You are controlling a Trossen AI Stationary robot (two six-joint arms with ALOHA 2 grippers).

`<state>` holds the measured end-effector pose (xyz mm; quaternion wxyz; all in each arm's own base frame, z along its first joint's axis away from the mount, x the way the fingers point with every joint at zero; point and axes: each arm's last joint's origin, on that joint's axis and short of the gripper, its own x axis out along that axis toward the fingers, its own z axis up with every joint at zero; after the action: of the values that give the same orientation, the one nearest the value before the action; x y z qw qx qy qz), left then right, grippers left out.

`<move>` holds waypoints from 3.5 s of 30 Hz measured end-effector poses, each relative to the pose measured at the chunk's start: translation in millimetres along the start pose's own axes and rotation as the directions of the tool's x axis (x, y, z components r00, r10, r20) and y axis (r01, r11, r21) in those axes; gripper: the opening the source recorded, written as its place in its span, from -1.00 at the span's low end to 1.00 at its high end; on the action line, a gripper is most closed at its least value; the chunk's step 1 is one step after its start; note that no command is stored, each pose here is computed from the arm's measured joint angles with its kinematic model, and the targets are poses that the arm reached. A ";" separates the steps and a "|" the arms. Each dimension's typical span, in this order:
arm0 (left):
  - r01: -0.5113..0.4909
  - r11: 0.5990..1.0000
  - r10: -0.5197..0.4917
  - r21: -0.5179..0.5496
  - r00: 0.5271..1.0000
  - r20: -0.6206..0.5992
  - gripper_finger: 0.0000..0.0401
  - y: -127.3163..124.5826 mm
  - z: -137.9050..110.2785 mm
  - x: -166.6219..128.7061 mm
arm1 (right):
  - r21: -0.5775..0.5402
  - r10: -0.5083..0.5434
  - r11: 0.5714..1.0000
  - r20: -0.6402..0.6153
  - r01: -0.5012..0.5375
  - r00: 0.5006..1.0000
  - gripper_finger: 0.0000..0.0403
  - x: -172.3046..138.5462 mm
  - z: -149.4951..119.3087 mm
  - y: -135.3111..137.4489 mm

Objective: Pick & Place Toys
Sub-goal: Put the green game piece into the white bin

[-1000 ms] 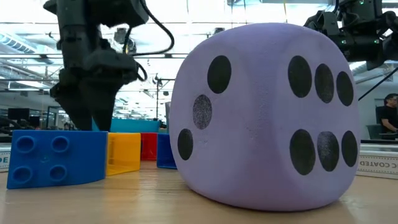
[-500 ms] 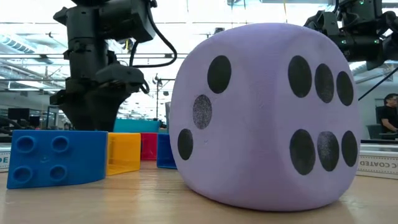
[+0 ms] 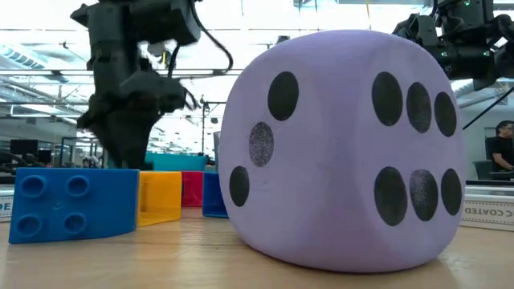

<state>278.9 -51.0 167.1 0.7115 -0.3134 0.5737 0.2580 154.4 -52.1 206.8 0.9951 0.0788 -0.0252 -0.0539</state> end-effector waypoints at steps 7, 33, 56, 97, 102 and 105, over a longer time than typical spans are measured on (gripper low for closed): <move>0.057 0.995 -0.073 0.088 0.978 0.195 -0.41 -17.8 10.3 -27.8 | -0.014 0.022 1.000 -0.011 -0.022 1.000 0.40 1.3 -1.5 3.1; 0.437 0.681 -0.732 0.588 0.375 0.569 -0.44 -67.3 98.4 -68.7 | -0.772 0.043 0.635 0.078 0.033 0.996 0.50 59.4 -15.1 101.7; 0.454 0.663 -0.749 0.596 0.377 0.546 -0.43 -69.2 99.3 -63.0 | -0.787 0.015 0.613 0.090 0.062 0.996 -0.19 81.0 -15.6 109.0; 0.184 0.722 -0.666 0.667 0.446 0.598 -0.38 -40.1 85.3 -112.5 | -0.543 -0.403 0.761 0.033 0.355 0.915 -0.48 51.1 13.5 81.2; 0.084 0.806 -0.553 0.586 0.459 0.695 -0.38 -29.4 70.7 -107.0 | -0.456 -0.517 0.764 -0.009 0.456 0.856 -0.48 28.7 12.8 50.4; 0.057 0.858 -0.481 0.511 0.439 0.759 -0.38 -13.8 62.1 -100.8 | -0.385 -0.598 0.736 0.017 0.557 0.801 -0.48 11.5 6.1 28.8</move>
<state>308.5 -14.9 276.8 0.9818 -0.0715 0.1159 0.1327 168.4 -26.0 217.9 0.9250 -0.1039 0.0648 -0.3597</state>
